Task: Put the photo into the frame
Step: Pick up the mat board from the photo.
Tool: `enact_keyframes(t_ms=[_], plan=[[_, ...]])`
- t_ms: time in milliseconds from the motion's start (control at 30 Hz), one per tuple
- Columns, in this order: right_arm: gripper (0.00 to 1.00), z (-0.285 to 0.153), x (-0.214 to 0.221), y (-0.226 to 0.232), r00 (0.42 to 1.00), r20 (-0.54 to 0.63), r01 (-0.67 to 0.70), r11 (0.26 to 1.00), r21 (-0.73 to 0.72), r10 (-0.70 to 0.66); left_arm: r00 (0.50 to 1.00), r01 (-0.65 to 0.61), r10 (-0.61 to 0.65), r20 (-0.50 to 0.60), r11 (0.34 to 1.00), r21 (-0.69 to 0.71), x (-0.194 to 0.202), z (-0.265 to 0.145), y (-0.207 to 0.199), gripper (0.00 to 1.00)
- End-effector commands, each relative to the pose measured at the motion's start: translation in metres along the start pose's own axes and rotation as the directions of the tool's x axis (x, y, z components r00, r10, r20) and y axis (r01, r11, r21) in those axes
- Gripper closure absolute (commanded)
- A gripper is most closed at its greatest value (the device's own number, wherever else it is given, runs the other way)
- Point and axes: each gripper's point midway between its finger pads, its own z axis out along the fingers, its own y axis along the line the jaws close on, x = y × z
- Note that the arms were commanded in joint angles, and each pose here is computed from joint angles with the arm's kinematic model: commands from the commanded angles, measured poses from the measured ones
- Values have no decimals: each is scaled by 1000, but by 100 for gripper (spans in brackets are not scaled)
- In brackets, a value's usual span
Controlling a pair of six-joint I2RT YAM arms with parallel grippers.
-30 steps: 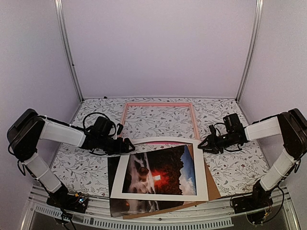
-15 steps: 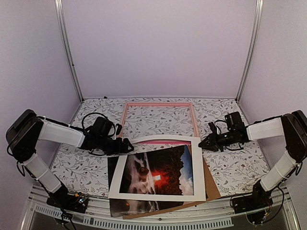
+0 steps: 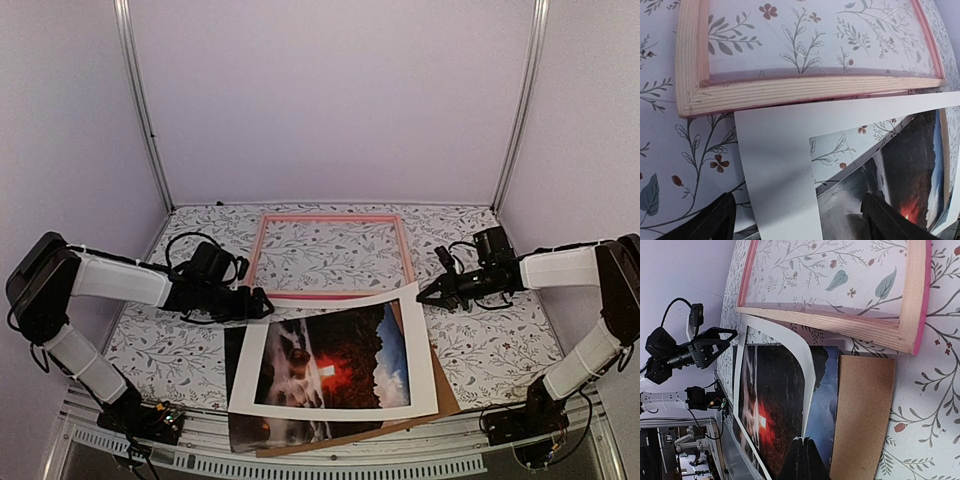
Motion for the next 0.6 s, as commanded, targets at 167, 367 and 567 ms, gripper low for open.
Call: enact_keyframes(t_ms=[167, 367, 567], plan=[[100, -19, -26, 60, 977, 1, 212, 969, -130, -213, 988, -107, 105, 113, 994, 14, -31, -29, -17, 10], [100, -26, -32, 103, 934, 13, 352, 912, -210, -357, 938, -277, 241, 250, 953, 124, -66, -57, -61, 10], [100, -35, -53, 139, 883, 75, 467, 851, -241, -463, 874, -397, 322, 364, 905, 153, -99, -87, -94, 10]])
